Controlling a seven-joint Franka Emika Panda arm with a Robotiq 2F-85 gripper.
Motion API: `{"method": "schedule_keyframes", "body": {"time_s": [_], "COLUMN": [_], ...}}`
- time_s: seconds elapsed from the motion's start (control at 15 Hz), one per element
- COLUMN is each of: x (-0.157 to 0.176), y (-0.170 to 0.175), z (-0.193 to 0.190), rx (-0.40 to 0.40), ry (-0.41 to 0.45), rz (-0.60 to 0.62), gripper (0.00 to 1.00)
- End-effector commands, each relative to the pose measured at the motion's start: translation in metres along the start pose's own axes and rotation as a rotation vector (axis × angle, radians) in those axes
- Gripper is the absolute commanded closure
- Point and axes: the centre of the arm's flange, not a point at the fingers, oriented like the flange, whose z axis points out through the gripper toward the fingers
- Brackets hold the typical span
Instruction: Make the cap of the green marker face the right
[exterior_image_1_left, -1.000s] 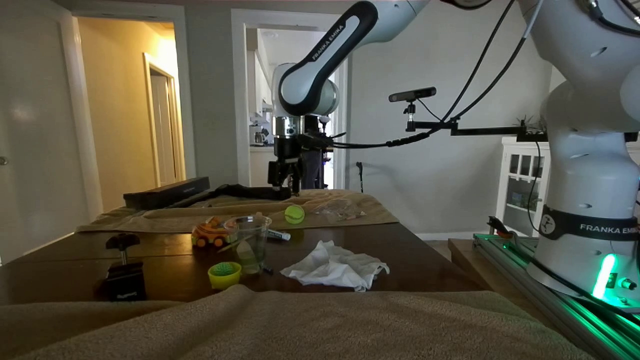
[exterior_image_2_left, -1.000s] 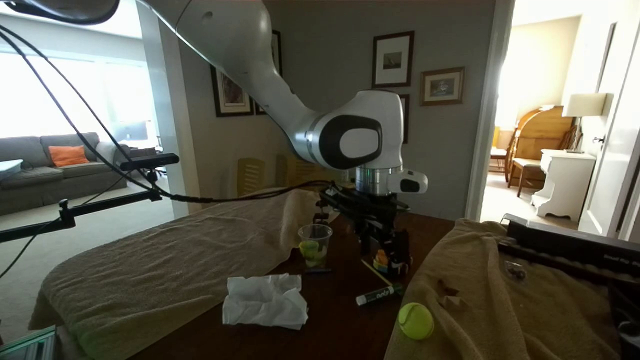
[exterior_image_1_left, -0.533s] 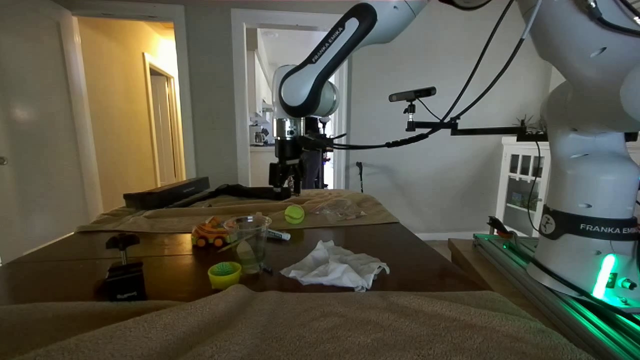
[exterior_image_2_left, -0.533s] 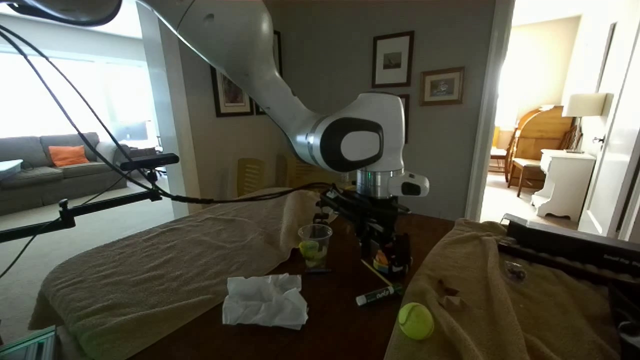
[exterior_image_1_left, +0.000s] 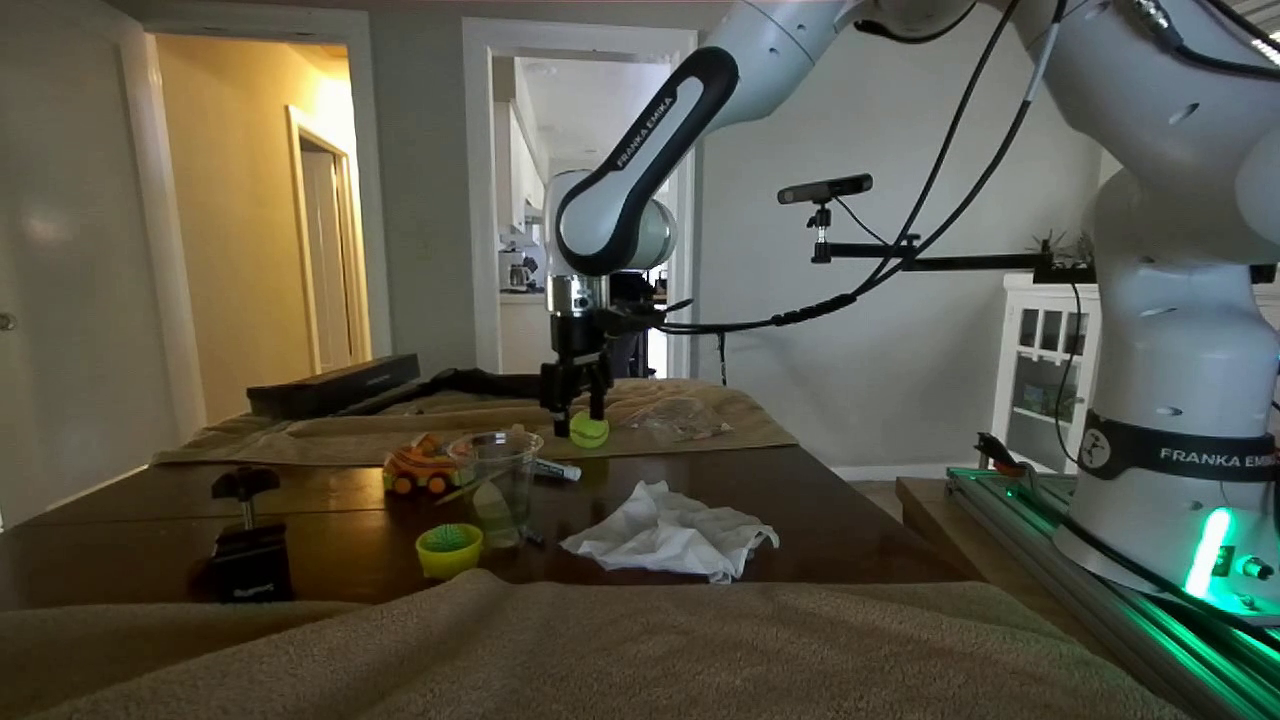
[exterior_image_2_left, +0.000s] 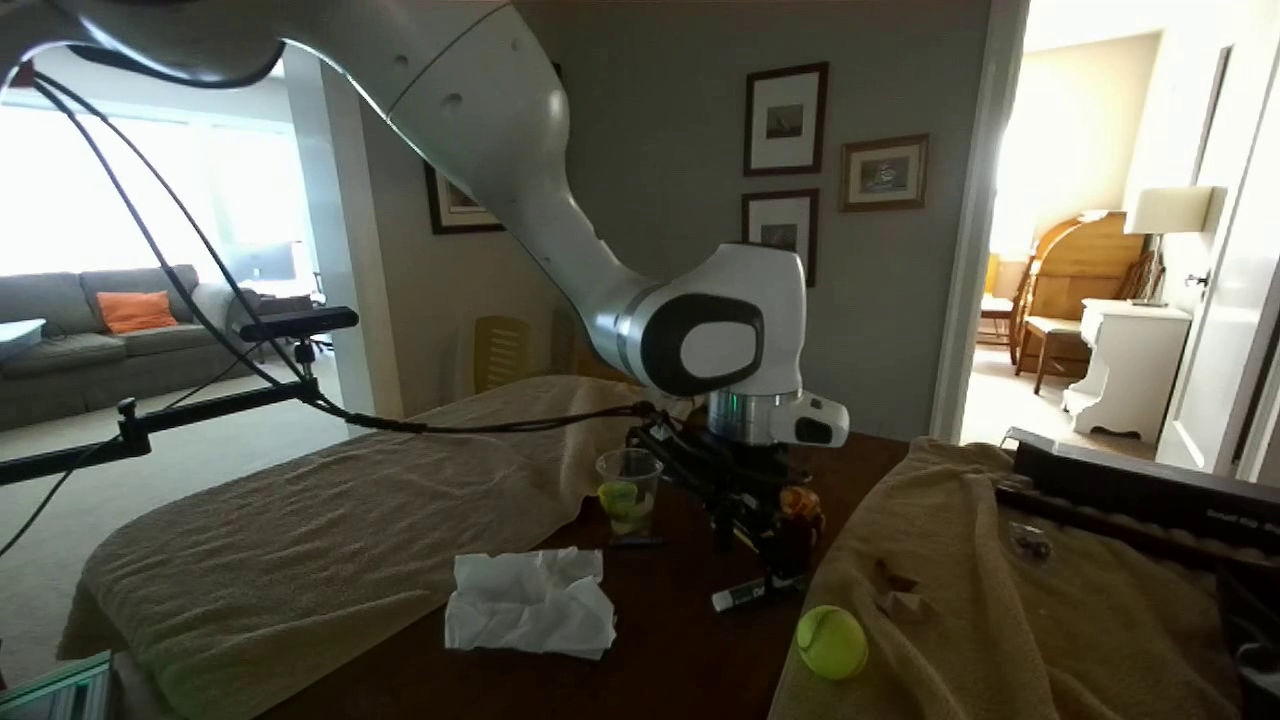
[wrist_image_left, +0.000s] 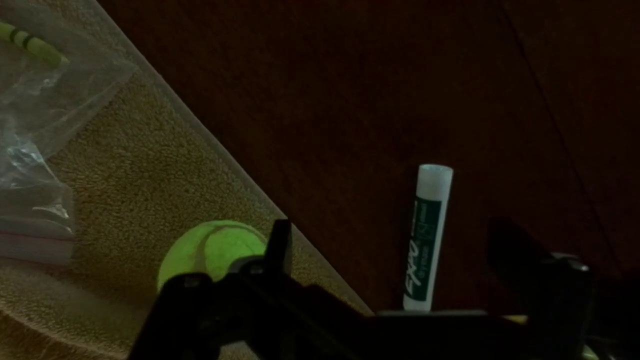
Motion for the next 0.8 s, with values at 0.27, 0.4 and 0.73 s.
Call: {"method": "schedule_keyframes", "body": {"time_s": [0.27,0.4,0.73], "x": [0.016,0.020,0.027], "y": [-0.025,-0.025,-0.023], "z": [0.020,0.023,0.028], "rx": [0.033,0.035,0.030], "ry": [0.075,0.083,0.096], "rz": [-0.016,-0.020,-0.024], "gripper": [0.05,0.19,0.31]}}
